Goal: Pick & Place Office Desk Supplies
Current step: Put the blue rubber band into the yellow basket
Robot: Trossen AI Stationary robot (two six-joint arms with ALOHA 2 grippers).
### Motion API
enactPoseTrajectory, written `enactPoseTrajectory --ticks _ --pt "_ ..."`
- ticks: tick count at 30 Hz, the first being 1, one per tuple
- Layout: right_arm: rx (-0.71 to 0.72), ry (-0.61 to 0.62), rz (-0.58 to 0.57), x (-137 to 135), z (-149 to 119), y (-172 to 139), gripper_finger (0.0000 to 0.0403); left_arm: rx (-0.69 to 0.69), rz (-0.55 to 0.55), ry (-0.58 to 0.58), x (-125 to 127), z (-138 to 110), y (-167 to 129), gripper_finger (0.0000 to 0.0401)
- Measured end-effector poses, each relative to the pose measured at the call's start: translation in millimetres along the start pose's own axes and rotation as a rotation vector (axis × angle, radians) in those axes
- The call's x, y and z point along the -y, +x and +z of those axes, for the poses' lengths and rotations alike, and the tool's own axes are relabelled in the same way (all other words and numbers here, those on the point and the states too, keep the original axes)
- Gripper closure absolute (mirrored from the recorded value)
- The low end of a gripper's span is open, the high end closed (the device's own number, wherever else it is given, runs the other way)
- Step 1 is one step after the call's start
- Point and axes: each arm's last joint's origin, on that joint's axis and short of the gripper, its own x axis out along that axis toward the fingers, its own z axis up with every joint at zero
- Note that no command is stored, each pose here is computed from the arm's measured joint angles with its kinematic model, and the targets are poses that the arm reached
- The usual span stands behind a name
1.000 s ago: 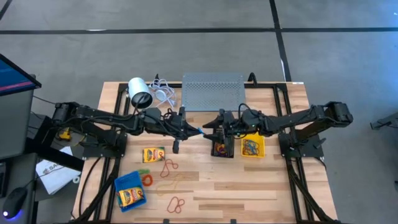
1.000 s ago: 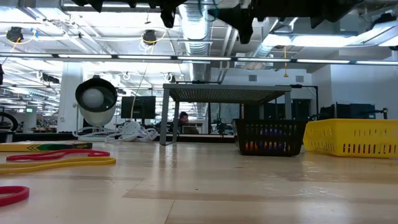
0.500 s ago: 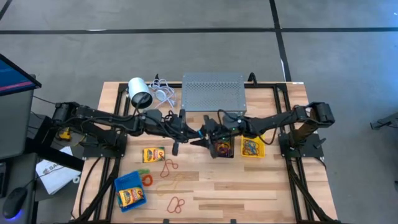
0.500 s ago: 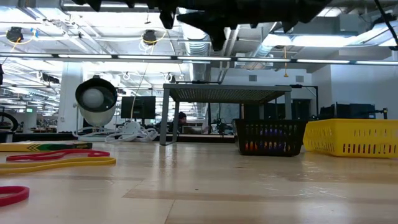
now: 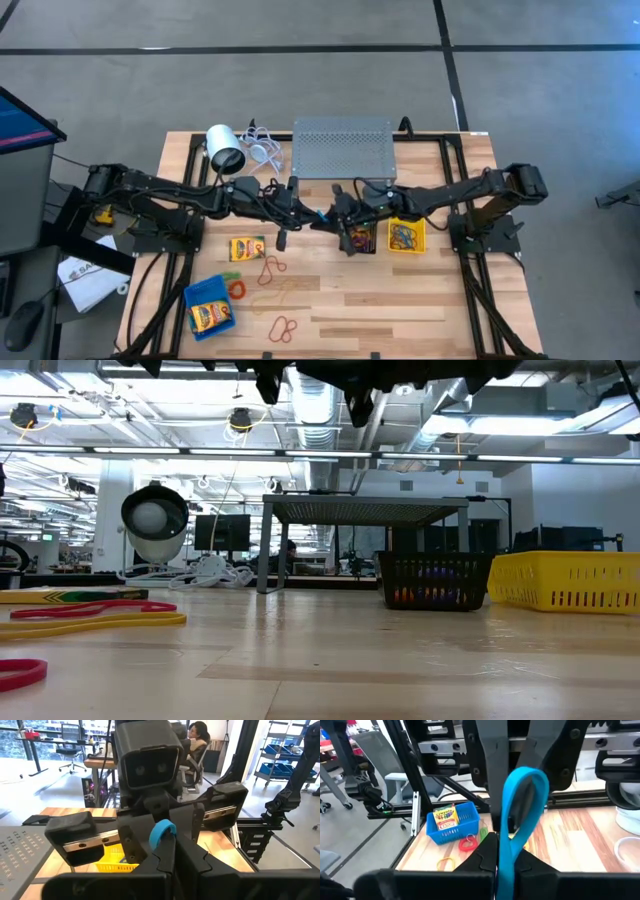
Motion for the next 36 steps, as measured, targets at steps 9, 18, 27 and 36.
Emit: enactPoseTrajectory --ticks 9,18,27,36 --pt "-0.02 0.014 -0.053 1 -1 -2 0.0402 -0.003 0.0 0.0 0 0 0 0.0401" --pt "-0.032 0.022 -0.077 -5 8 -16 0.0403 0.0 0.003 -0.002 -1 0 0 0.0401" --pt "-0.03 0.021 -0.094 -10 20 -33 0.0403 0.01 0.059 -0.011 -2 0 0 0.0377" --pt "-0.065 0.021 -0.159 -10 22 -43 0.0403 0.012 0.073 -0.031 -2 0 0 0.0274"
